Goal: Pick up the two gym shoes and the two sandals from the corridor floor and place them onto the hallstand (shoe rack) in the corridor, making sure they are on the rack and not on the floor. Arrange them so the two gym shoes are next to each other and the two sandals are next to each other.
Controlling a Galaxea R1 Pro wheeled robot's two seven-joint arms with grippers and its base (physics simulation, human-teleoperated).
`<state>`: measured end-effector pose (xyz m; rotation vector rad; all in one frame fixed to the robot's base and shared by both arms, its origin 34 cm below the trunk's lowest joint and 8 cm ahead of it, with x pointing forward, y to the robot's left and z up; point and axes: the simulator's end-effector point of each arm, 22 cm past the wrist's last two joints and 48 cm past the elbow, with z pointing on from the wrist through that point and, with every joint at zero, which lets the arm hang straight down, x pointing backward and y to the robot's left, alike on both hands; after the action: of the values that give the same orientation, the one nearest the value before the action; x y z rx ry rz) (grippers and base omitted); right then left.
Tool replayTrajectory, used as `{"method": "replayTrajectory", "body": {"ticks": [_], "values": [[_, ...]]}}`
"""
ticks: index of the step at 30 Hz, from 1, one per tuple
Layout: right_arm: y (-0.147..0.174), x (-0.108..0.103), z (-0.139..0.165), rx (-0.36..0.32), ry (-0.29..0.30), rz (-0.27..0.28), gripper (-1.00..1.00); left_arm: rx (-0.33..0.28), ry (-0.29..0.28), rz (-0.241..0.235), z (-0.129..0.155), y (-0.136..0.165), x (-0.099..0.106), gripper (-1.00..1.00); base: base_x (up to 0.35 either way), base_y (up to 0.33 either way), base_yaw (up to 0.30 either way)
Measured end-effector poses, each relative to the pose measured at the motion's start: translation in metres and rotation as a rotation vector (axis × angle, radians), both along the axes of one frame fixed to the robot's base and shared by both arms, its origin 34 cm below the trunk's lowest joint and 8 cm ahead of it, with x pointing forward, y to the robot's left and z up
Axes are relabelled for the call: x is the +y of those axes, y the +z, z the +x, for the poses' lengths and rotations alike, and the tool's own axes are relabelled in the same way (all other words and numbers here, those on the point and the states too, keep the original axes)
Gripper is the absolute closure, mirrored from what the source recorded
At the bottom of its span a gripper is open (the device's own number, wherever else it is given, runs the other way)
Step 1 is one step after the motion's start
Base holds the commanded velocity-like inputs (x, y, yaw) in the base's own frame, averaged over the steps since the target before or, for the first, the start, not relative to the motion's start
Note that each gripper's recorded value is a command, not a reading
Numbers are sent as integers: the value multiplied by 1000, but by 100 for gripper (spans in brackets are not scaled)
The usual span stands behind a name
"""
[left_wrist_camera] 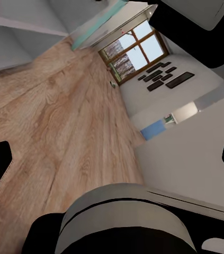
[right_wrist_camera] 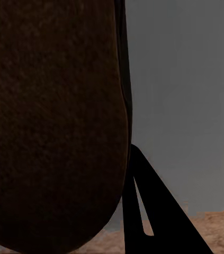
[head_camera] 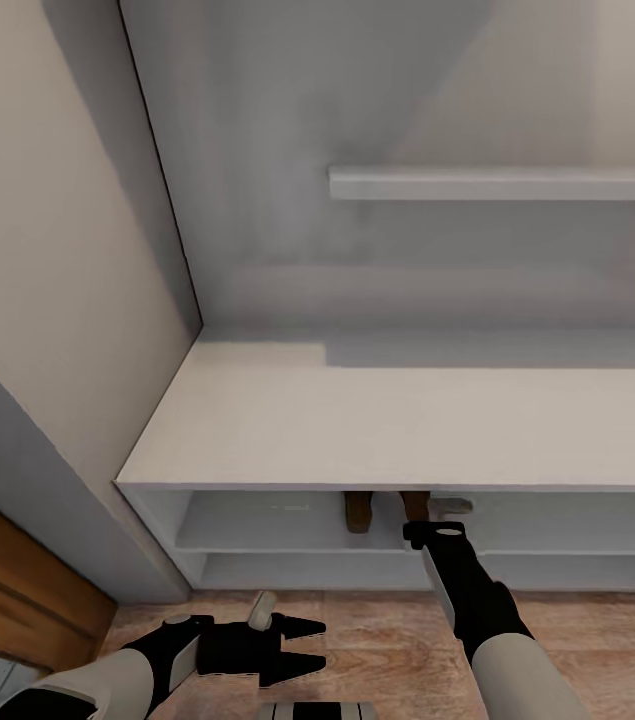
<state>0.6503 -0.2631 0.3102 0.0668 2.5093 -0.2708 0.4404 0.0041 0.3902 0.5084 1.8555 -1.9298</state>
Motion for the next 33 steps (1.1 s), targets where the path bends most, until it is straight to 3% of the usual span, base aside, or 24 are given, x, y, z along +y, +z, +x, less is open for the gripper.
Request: {"method": "replayTrajectory", "body": {"ticks": [33], "values": [[0,0,0,0,0,0,100,0,0,0,0,0,0,-100,33,15,0]]}}
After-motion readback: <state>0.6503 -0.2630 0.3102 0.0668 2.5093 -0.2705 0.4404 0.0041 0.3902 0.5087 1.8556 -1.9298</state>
